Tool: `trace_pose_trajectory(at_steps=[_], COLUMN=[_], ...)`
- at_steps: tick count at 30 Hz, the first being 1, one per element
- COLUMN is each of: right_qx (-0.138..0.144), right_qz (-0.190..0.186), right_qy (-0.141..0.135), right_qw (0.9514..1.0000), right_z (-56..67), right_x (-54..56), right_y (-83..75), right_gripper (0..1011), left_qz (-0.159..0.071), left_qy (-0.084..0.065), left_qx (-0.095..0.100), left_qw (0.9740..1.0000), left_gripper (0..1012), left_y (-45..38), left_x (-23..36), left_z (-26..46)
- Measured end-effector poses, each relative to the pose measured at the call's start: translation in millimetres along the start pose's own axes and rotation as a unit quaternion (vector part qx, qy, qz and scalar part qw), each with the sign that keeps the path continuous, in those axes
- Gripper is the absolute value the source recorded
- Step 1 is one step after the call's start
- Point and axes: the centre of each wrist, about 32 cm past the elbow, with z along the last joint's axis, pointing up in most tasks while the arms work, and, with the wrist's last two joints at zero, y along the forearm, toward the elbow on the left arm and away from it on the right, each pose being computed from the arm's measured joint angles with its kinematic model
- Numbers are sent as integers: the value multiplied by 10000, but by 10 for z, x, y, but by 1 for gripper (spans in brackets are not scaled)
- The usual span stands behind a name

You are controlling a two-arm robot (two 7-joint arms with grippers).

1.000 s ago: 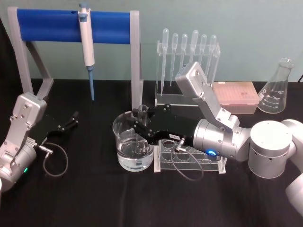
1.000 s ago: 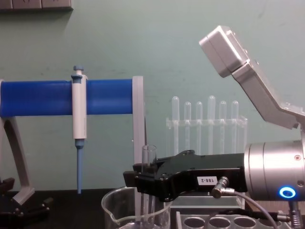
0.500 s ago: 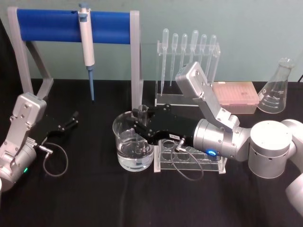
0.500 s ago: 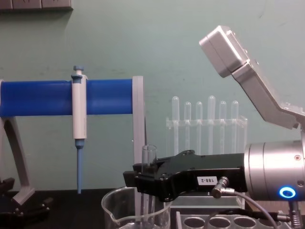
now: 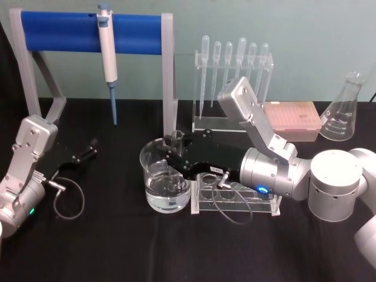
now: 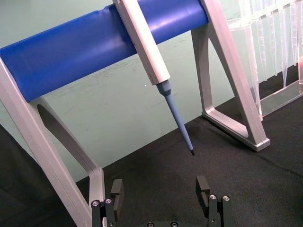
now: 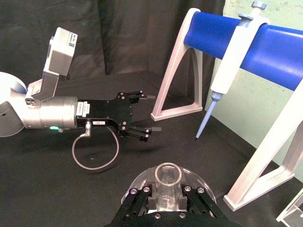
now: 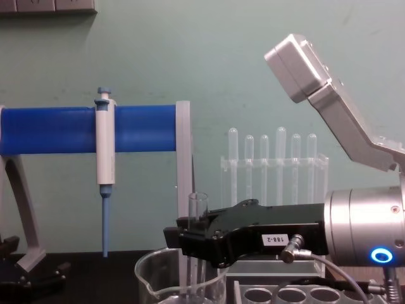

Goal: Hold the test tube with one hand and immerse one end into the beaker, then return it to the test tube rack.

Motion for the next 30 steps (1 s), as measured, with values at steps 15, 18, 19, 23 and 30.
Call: trace_pose_trajectory(at_steps=[15, 18, 19, 23, 30], right_qx=[0, 0, 0, 0, 0], right_qz=[0, 0, 0, 0, 0], right_qy=[0, 0, 0, 0, 0], right_qw=[10000, 10000, 10000, 10000, 10000], right_z=[0, 0, 0, 0, 0], right_x=[0, 0, 0, 0, 0], right_y=[0, 0, 0, 0, 0], right_gripper=[224, 224, 224, 224, 224], left_qz=[0, 0, 0, 0, 0], left_qy=[0, 0, 0, 0, 0], left_qx=[0, 0, 0, 0, 0], left_qw=[10000, 10000, 10000, 10000, 10000], left_gripper=[1000, 1000, 1000, 1000, 1000], left_y=[0, 0, 0, 0, 0], left_x=[0, 0, 0, 0, 0], left_z=[0, 0, 0, 0, 0])
